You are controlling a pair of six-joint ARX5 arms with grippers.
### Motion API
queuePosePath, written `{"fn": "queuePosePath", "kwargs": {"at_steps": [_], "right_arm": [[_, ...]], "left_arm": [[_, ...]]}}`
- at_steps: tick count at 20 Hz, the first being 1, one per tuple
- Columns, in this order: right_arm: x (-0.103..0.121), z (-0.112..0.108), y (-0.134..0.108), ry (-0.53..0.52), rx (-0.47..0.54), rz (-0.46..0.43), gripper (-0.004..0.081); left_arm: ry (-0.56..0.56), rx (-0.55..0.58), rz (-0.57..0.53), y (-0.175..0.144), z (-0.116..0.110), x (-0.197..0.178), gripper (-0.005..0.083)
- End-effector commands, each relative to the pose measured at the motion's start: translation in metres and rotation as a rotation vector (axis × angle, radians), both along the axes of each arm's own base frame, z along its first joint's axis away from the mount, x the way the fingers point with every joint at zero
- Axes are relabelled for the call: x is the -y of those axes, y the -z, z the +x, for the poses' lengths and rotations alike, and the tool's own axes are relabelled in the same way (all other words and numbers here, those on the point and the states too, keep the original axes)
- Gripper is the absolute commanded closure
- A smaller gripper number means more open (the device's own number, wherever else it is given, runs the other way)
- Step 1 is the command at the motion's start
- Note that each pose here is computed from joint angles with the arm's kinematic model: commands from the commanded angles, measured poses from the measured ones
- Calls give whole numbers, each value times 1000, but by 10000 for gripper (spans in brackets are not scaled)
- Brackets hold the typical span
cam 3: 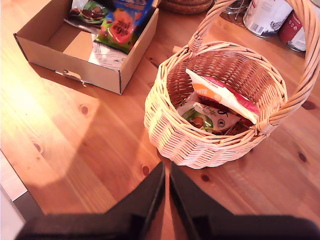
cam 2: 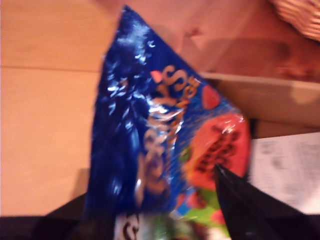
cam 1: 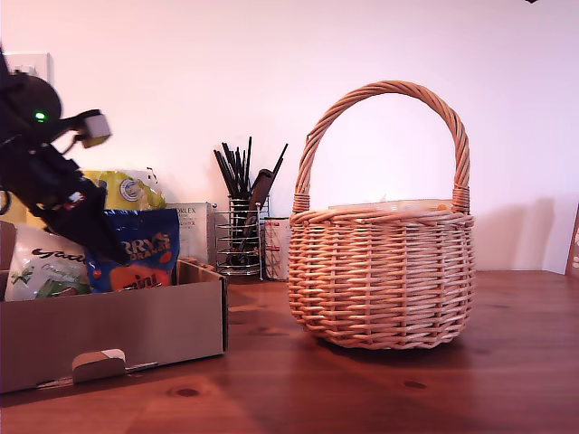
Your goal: Move the bags of Easter eggs from the cardboard box on the left into the woven basket on the right side.
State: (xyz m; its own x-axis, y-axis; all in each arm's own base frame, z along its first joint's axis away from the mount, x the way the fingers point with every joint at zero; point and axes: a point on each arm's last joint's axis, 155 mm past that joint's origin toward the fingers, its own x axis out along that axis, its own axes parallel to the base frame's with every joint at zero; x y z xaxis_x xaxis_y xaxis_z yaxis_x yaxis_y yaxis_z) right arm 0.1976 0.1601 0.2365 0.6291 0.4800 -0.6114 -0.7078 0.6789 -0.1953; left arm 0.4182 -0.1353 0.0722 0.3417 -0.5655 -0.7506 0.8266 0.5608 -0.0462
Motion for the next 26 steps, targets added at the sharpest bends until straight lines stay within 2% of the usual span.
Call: {"fn": "queuePosePath", "kwargs": {"at_steps": [1, 6, 9, 14, 16, 17, 22, 26], "right_arm": [[0, 0, 4, -4, -3, -5, 783], [0, 0, 4, -4, -3, -5, 783], [0, 0, 4, -5, -2, -6, 783], [0, 0, 4, -6, -1, -7, 783], [0, 0, 4, -6, -1, -7, 783], [0, 0, 4, -6, -1, -8, 783], [0, 0, 4, -6, -1, -8, 783], [0, 0, 4, -6, -2, -8, 783]], "left_arm": [[12, -51, -4, 14, -9, 5, 402], [26, -78, -14, 15, -16, 10, 410], [40, -109, -23, 16, -24, 14, 594], [68, -171, -15, 39, -33, 20, 634], [77, -212, -8, 53, -38, 23, 767], [78, -211, -8, 55, -38, 24, 792], [57, -130, 29, 38, -20, 18, 793], [47, -65, 42, 5, -11, 16, 794]]}}
